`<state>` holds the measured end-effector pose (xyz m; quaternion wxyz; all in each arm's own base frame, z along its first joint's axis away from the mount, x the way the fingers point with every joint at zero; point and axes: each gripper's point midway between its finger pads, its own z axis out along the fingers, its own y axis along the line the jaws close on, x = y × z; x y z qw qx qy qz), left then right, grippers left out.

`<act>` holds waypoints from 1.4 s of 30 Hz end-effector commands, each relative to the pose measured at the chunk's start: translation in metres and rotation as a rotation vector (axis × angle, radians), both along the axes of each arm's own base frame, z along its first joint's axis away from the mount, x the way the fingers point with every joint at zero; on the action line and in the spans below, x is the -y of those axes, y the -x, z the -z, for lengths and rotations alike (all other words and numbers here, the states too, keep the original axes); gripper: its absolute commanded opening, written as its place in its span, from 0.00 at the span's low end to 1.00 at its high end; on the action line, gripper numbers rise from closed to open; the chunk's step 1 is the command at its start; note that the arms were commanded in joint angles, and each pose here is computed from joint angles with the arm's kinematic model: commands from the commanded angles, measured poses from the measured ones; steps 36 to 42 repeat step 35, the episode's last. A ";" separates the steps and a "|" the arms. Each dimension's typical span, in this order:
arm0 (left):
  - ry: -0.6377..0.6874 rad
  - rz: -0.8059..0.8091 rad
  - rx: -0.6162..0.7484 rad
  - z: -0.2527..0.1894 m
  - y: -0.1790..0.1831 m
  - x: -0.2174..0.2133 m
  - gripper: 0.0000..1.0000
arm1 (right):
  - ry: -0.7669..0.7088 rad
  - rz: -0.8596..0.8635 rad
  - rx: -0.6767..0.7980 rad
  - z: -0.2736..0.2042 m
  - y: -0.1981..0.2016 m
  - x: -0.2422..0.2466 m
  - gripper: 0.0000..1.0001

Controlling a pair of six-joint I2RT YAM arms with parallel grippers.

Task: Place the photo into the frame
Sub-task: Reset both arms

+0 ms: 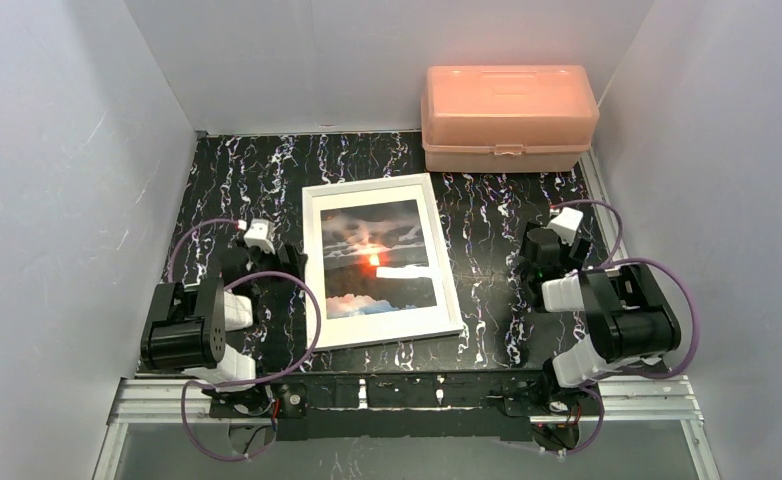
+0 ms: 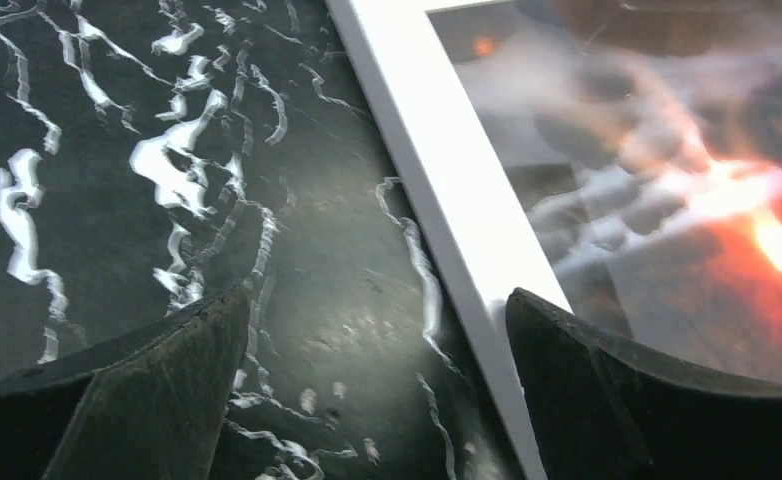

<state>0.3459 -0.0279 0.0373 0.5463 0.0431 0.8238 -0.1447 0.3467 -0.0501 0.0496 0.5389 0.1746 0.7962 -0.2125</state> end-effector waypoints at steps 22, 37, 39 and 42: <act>-0.131 -0.195 0.080 -0.019 -0.024 -0.025 0.99 | 0.011 -0.345 0.138 -0.011 -0.026 -0.038 0.99; -0.135 -0.198 0.078 -0.018 -0.025 -0.025 0.98 | 0.010 -0.344 0.137 -0.011 -0.026 -0.038 0.99; -0.135 -0.198 0.078 -0.018 -0.025 -0.025 0.98 | 0.010 -0.344 0.137 -0.011 -0.026 -0.038 0.99; -0.135 -0.198 0.078 -0.018 -0.025 -0.025 0.98 | 0.010 -0.344 0.137 -0.011 -0.026 -0.038 0.99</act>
